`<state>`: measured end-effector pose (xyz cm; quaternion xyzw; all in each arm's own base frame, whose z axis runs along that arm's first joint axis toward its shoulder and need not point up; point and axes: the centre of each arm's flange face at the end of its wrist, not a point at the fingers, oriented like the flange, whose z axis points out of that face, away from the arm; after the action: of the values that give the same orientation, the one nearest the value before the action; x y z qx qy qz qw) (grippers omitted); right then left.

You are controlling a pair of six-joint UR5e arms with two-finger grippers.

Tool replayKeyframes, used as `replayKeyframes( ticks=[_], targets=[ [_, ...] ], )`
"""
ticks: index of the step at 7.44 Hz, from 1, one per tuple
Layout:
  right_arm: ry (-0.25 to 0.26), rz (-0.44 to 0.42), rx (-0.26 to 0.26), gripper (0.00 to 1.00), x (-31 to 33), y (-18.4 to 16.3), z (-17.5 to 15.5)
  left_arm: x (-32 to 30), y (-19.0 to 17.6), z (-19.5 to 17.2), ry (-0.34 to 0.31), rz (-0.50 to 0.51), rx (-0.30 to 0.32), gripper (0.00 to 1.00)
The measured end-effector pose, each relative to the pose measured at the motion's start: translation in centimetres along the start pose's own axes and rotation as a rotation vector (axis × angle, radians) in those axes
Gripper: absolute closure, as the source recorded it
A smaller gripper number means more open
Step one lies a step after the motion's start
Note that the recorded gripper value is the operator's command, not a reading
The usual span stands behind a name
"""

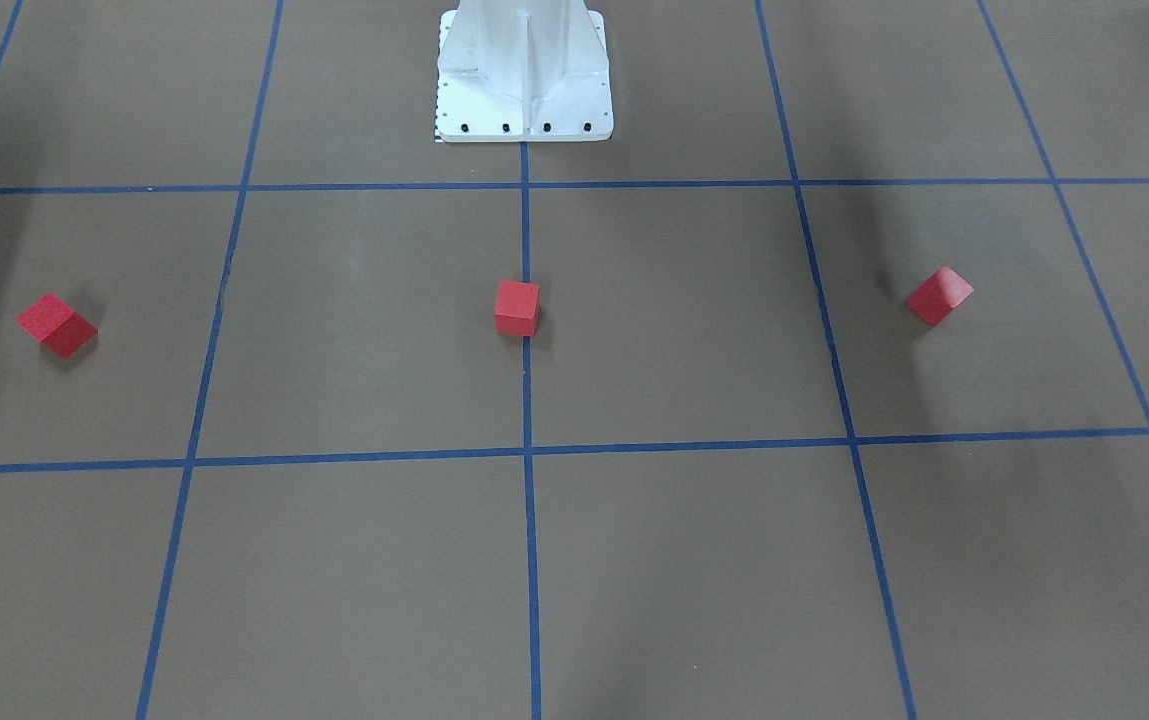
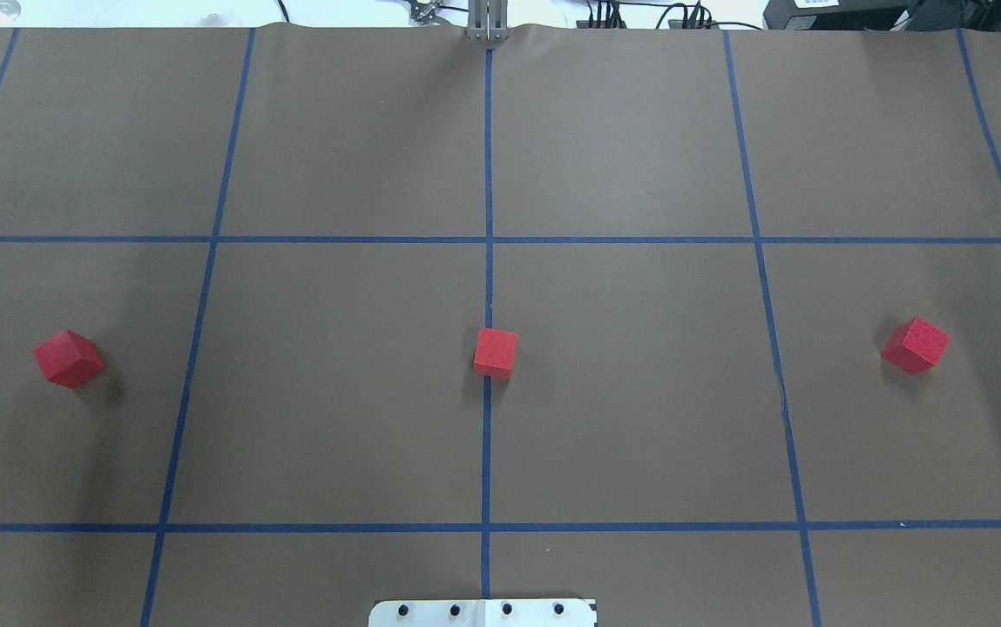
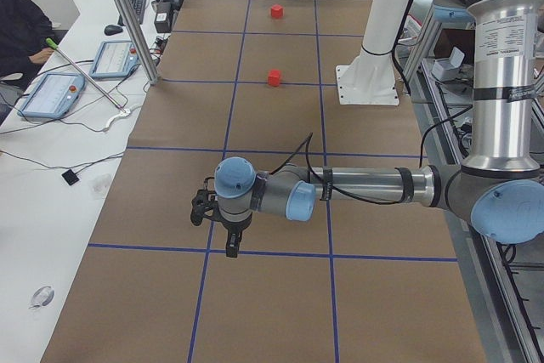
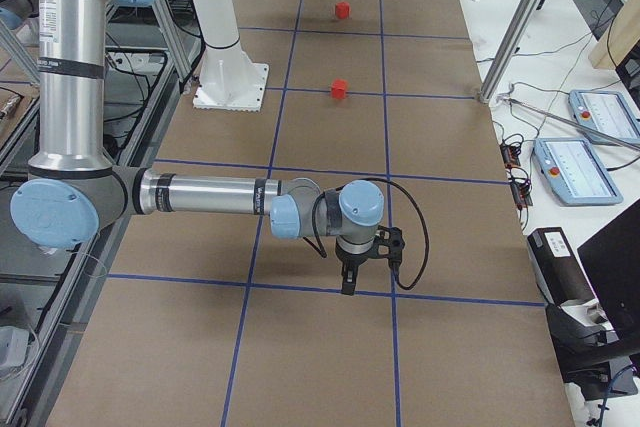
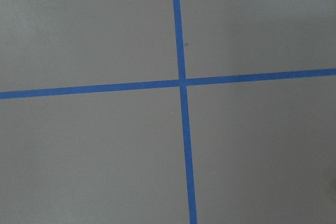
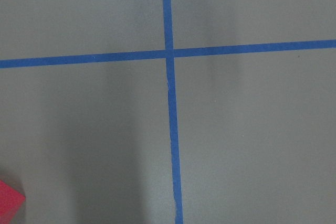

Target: Form red blocks into L shape at center

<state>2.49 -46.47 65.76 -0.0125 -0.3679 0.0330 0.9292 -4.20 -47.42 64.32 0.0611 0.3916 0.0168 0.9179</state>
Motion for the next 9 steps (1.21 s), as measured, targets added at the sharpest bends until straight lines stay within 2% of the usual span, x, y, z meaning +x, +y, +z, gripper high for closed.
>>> replayKeyframes(
  ticks=[5,9],
  targets=[
    [-0.001,-0.010,-0.001,0.00,-0.4,-0.3,0.1,1.5,-0.3,1.1,0.003,0.034,-0.020,0.00],
    [-0.004,-0.057,-0.006,0.00,-1.7,-0.3,1.4,1.6,-0.3,1.2,0.003,0.046,-0.013,0.00]
  ],
)
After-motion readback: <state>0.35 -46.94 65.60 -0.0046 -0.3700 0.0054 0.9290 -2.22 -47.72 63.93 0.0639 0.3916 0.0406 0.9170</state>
